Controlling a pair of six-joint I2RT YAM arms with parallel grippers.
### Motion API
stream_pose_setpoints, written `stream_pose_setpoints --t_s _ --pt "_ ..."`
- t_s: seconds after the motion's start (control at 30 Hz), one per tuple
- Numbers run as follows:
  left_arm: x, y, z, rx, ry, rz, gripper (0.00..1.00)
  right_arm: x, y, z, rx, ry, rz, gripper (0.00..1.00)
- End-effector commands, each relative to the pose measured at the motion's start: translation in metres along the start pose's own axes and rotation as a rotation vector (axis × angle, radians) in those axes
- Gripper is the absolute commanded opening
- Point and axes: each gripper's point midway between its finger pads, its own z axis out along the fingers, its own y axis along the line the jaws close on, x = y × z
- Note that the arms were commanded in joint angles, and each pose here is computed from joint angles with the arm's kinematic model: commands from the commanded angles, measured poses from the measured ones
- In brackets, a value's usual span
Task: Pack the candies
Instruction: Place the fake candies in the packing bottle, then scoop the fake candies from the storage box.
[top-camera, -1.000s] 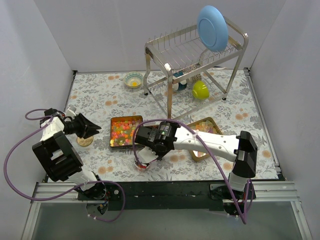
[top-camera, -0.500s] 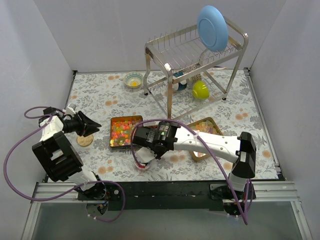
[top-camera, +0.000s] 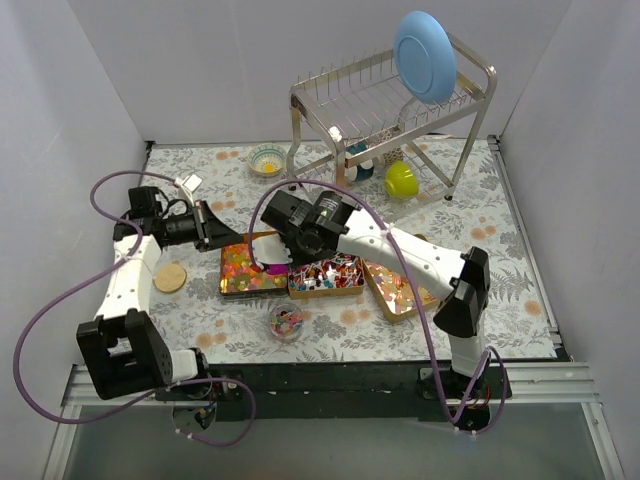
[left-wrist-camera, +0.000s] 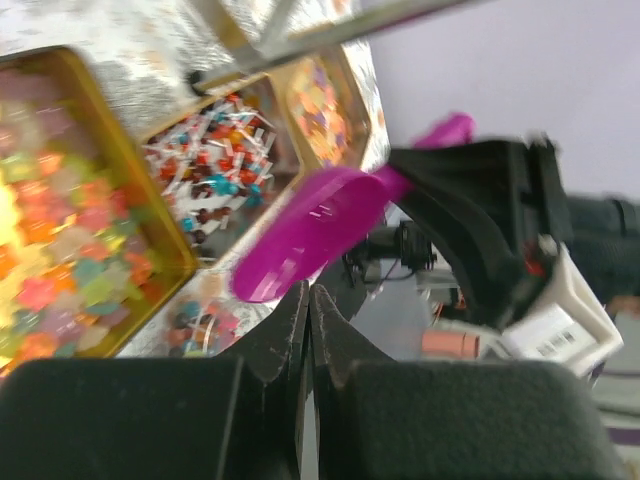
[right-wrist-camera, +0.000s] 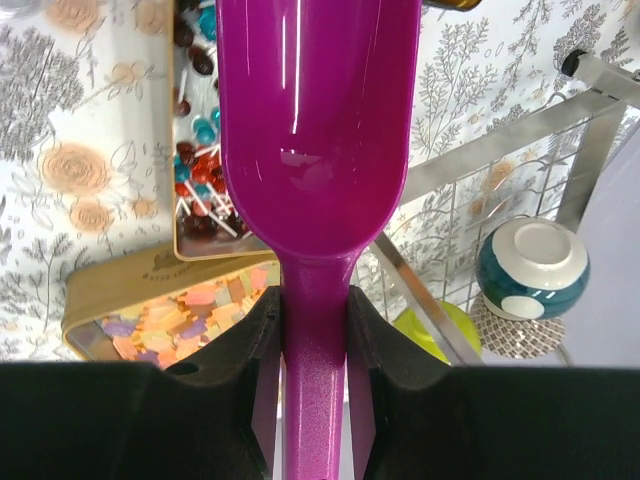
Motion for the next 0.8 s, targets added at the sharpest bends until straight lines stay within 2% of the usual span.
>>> stream_pose_setpoints --t_s 0.0,0.13,0.27,0.4,0.5,0.6,0.67,0.7,0.77 --pt "0.018 -0.036 0.021 0.093 0.06 0.115 0.0 -0.024 -0.016 -0.008 0.014 -0.115 0.09 0.01" --pt "0.03 -0.027 0.038 0.071 0.125 0.069 0.0 -0.043 -0.035 -0.029 0.074 -0.218 0.126 0.01" --pt "0.029 -0.017 0.047 0.038 0.13 0.064 0.0 -0.056 -0.042 -0.049 0.096 -0.316 0.162 0.01" --pt "0.023 -0.009 0.052 0.019 0.137 0.049 0.0 -0.055 -0.043 -0.063 0.101 -0.36 0.2 0.01" --pt "0.014 -0.013 0.054 0.03 0.131 0.056 0.0 -0.032 -0.038 -0.061 0.079 -0.309 0.243 0.01" --pt "0.0 -0.036 0.048 0.067 0.096 0.158 0.01 0.027 -0.032 -0.053 0.044 -0.217 0.371 0.01" --pt "-0.005 -0.042 0.045 0.058 0.049 0.224 0.02 0.059 -0.022 -0.065 0.056 -0.197 0.414 0.01" --pt "-0.005 -0.04 0.045 0.047 0.038 0.22 0.02 0.086 -0.011 -0.054 0.029 -0.137 0.453 0.01" --pt "-0.003 -0.03 0.048 0.028 0.031 0.211 0.02 0.115 0.001 -0.067 0.053 -0.116 0.464 0.01"
